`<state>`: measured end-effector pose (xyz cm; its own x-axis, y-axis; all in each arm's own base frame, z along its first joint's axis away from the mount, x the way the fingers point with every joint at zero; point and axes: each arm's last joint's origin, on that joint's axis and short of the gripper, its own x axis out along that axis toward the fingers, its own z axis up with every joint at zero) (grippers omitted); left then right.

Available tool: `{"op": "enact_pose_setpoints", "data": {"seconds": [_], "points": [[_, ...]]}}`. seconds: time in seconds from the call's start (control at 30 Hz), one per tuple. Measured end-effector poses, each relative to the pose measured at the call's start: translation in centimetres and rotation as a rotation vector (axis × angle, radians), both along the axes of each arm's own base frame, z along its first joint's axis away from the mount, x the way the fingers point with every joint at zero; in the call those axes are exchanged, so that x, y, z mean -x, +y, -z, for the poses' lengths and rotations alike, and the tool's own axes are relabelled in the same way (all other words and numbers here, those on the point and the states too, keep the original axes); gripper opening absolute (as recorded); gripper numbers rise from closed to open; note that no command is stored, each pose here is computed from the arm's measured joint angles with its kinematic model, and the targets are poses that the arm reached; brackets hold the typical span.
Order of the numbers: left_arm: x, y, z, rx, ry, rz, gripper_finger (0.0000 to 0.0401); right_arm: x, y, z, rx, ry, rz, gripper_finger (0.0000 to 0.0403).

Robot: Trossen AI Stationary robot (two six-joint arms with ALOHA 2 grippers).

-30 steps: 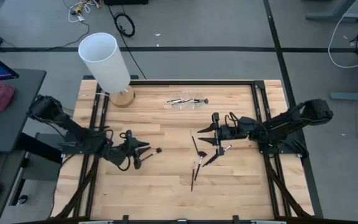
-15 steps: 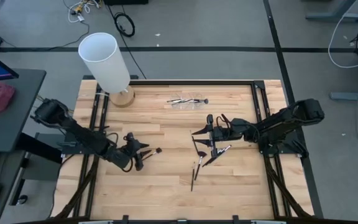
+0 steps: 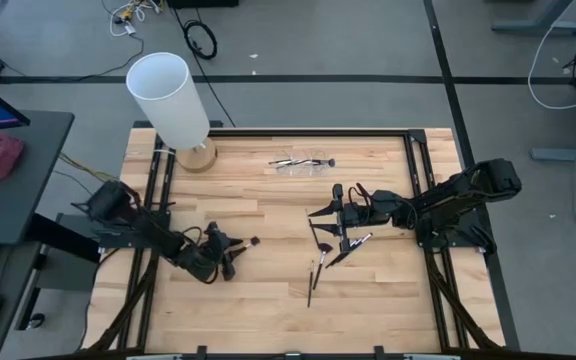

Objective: Pick & Place Makeup Supplies
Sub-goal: Put the makeup brush into the transparent organizer

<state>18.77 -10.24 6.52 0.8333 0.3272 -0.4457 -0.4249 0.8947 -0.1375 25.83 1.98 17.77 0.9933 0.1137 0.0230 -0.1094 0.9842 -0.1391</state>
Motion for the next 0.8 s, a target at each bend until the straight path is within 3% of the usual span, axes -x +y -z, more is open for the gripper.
{"op": "enact_pose_setpoints", "data": {"seconds": [0.33,0.63,0.8], "points": [[0.0,0.0,1.1,0.025,-0.009,-0.045,0.0114,0.0,0.0,0.0,-0.023,0.007,-0.001,0.0126],[-0.7,0.3,1.1,0.027,0.021,-0.030,0.0048,-0.5,0.0,1.5,-0.079,0.068,0.000,0.0126],[-1.1,0.7,1.1,0.053,0.025,-0.041,0.0012,-3.2,0.2,3.4,-0.123,0.118,0.004,0.0126]]}}
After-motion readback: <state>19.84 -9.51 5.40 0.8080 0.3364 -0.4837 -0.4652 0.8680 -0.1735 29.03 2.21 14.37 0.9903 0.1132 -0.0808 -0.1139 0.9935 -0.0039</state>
